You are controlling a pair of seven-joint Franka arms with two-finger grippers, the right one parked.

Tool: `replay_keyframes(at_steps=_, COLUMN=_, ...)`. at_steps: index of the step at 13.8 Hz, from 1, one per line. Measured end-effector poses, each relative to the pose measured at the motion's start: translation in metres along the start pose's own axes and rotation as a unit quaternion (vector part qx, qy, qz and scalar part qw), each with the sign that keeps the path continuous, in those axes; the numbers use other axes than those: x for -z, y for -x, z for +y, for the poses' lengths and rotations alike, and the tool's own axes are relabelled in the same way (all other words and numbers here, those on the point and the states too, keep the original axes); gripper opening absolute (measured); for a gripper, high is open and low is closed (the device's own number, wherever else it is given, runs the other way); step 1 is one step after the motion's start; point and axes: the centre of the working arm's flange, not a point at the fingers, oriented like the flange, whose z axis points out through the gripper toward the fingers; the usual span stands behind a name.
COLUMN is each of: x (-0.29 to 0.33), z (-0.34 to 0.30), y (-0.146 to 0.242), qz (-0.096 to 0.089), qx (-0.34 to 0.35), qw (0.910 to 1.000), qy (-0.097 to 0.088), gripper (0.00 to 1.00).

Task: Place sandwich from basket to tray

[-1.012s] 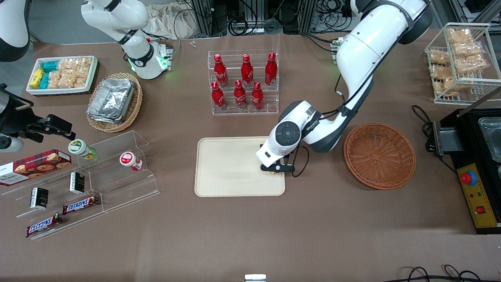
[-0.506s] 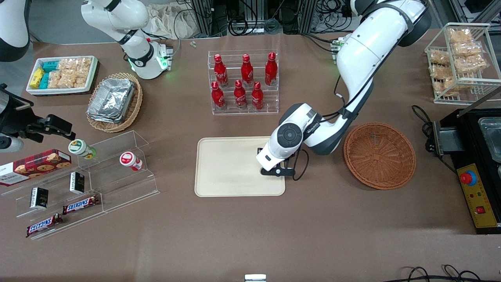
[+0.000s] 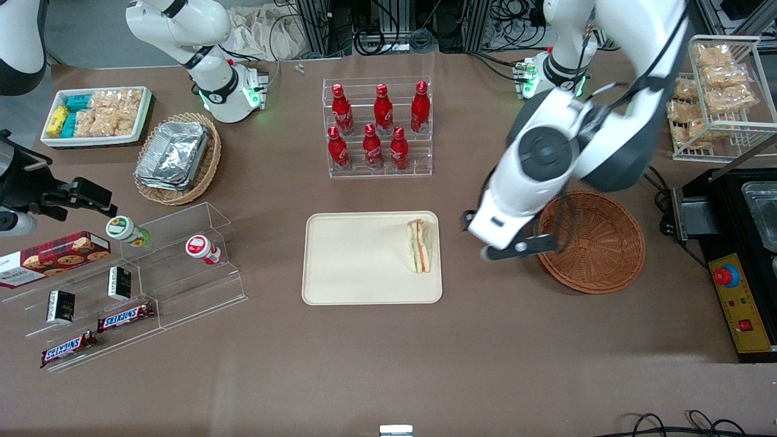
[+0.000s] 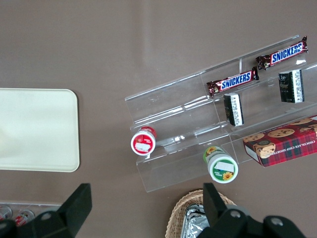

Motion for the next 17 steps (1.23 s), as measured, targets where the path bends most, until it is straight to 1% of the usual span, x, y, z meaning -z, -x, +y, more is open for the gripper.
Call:
replay_keyframes(at_steps=1, x=0.015, z=-0.020, y=-0.001, qz=0.001, qx=-0.001, qw=1.0000, qy=-0.003, gripper=1.00)
replay_keyframes(at_steps=2, x=0.026, z=-0.036, y=-0.004, qz=0.001, qx=-0.001, qw=1.0000, qy=-0.001, gripper=1.00)
replay_keyframes(at_steps=5, x=0.045, z=-0.070, y=-0.010, qz=-0.003, qx=-0.008, qw=0.9998, qy=0.015, gripper=1.00)
replay_keyframes(at_steps=7, x=0.059, z=-0.109, y=-0.013, qz=-0.021, qx=-0.028, qw=0.9991, qy=0.025, gripper=1.00)
replay_keyframes(at_steps=9, x=0.080, z=-0.163, y=-0.014, qz=-0.031, qx=-0.032, qw=0.9987, qy=0.026, gripper=1.00)
replay_keyframes(at_steps=11, x=0.101, z=-0.215, y=-0.008, qz=-0.039, qx=-0.019, qw=0.9986, qy=0.030, gripper=1.00)
replay_keyframes(at_steps=14, x=0.116, z=-0.260, y=0.003, qz=-0.033, qx=-0.002, qw=0.9989, qy=0.032, gripper=1.00)
replay_keyframes(at_steps=17, x=0.120, z=-0.273, y=0.010, qz=-0.030, qx=-0.006, qw=0.9990, qy=0.033, gripper=1.00)
